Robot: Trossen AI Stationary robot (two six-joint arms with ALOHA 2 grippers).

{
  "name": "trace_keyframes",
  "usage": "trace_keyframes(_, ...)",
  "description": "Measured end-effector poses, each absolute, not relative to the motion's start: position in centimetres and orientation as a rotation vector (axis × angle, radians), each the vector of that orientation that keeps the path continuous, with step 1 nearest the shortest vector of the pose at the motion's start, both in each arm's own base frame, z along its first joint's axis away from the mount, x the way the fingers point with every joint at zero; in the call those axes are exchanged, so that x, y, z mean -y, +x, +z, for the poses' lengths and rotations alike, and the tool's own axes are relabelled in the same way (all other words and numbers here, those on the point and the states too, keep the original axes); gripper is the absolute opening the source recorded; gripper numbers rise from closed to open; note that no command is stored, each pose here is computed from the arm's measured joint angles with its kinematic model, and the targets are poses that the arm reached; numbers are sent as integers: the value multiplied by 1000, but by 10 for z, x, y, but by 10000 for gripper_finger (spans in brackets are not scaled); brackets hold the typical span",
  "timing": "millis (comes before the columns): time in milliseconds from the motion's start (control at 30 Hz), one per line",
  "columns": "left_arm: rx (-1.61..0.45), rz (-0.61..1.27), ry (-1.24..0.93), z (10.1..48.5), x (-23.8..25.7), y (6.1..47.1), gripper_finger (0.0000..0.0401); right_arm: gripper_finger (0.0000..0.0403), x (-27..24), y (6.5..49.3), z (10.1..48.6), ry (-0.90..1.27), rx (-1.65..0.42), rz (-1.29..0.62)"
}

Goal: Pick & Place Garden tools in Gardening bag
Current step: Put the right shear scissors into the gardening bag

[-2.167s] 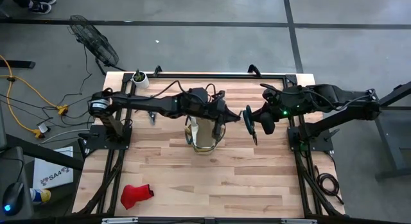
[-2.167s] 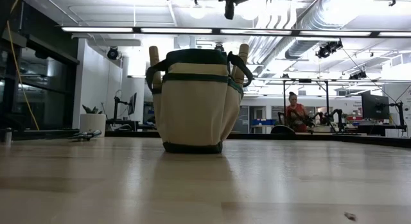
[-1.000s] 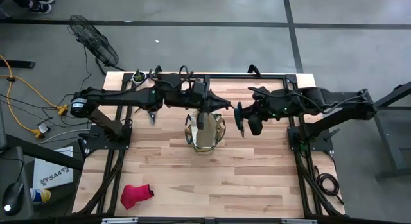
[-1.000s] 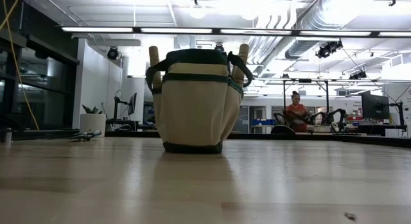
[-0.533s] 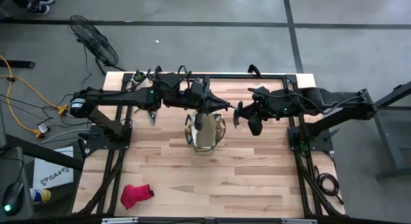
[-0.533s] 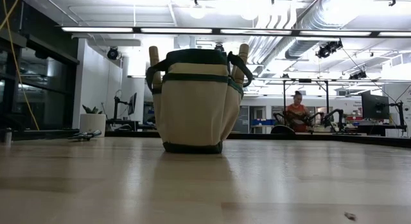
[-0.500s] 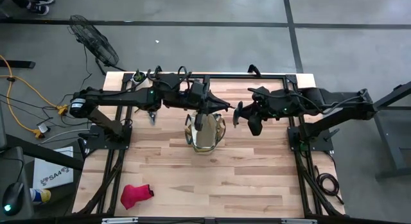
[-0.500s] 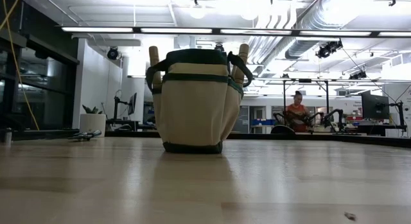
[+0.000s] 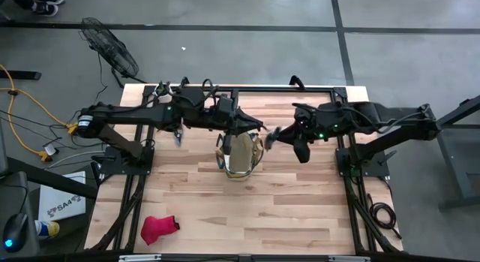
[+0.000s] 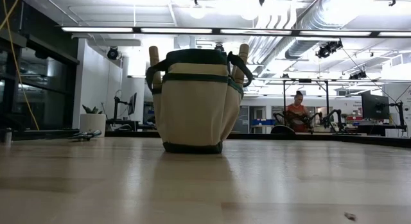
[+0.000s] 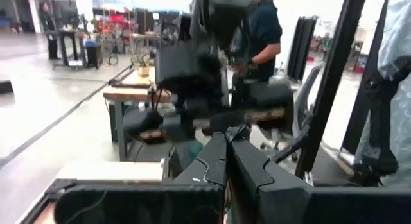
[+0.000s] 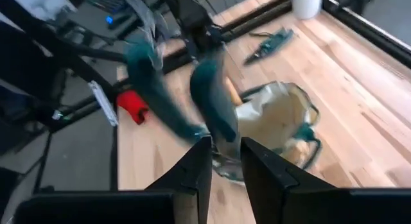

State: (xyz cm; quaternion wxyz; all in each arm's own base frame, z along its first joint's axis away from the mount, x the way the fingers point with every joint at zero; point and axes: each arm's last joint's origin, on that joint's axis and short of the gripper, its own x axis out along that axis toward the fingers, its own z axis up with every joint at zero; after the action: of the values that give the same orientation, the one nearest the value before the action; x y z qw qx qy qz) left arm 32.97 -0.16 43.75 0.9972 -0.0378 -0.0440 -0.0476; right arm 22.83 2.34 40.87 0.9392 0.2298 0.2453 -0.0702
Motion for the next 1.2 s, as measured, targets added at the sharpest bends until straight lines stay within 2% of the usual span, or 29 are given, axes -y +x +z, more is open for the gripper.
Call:
trace_keyframes(233,66,-63,-68,438,11,325,0,75,-25,225,414,456,-476,-72)
trace_keyframes(600,-34,-143,-55,430,44,320,0,114,-24,216,420,445,-455,-48)
trace_keyframes(867,-94,-245,-47,425,77,313,0,111,-25,216,420,442,-463,-11)
trace_keyframes(1200,-156,-244,-38,418,101,306,0,111,-25,216,420,437,-460,-13)
